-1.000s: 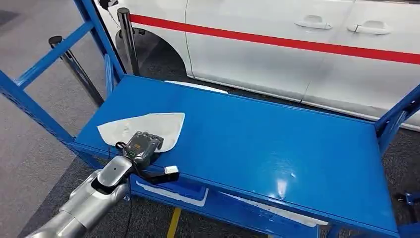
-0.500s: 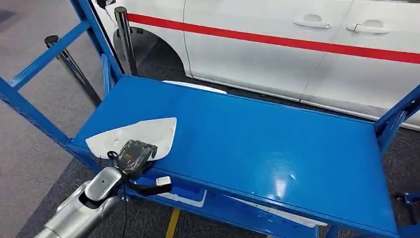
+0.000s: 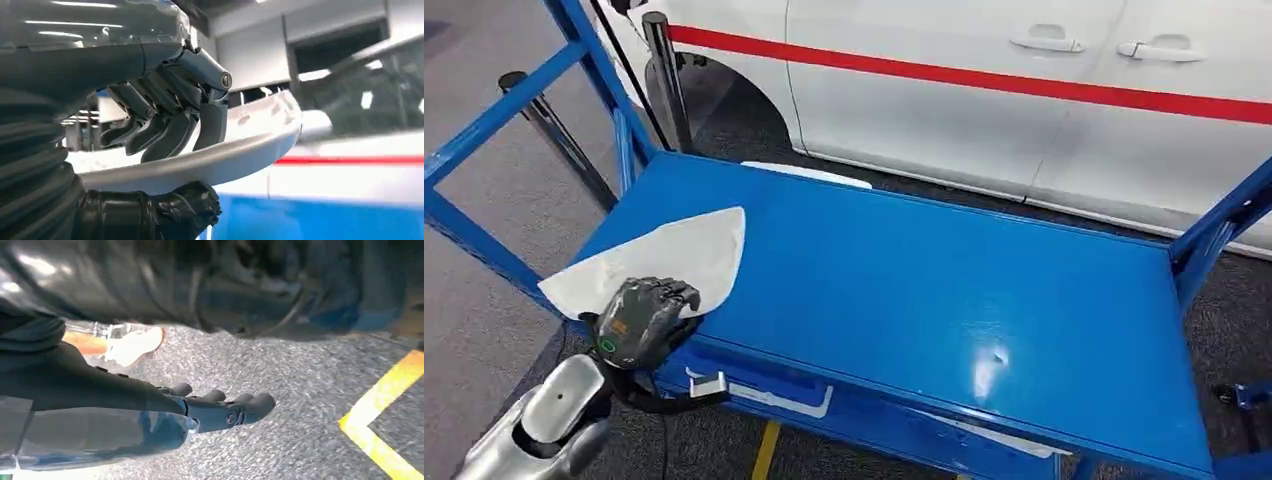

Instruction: Take the parts from the cabinet and place them on the table.

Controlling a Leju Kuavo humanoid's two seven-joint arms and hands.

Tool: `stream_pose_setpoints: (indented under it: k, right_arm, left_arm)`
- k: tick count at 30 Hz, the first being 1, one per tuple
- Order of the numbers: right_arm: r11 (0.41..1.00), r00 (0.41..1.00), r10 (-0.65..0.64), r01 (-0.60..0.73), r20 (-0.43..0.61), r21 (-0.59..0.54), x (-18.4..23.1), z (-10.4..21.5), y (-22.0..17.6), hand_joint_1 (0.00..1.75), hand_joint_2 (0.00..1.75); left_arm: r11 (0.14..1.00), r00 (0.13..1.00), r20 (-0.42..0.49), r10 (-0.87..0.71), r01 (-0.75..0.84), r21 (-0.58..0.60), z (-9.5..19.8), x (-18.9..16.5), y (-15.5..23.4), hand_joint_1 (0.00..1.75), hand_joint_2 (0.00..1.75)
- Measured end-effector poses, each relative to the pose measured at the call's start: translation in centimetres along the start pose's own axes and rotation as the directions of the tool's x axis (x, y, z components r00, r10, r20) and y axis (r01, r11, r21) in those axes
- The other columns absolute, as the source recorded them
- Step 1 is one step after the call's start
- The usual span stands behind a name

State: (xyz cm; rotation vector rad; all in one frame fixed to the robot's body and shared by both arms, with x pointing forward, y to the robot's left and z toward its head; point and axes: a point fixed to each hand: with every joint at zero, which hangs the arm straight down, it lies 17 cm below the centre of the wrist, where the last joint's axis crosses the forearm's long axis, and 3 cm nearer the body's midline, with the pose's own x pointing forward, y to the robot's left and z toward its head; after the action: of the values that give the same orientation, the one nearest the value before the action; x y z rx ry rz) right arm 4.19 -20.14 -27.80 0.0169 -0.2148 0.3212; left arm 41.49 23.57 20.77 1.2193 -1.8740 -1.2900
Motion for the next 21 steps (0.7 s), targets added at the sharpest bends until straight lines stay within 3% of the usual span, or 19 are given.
stream_pose_setpoints:
  k: [10,21]
  right_arm:
    - [1.0,1.0,-0.013,0.013,-0.005,-0.001,0.1,0.0,0.0,0.0,0.0]
    - [0.999,0.999,-0.04,0.04,-0.015,-0.005,0.3,0.0,0.1,0.0,0.0]
  left_arm:
    - [0.993,1.0,-0.025,0.001,0.002,0.12,-0.1,-1.9,5.3,1.75,1.75]
    - [0.955,0.964,-0.018,0.264,-0.259,0.147,-1.0,-0.9,7.0,1.75,1.75]
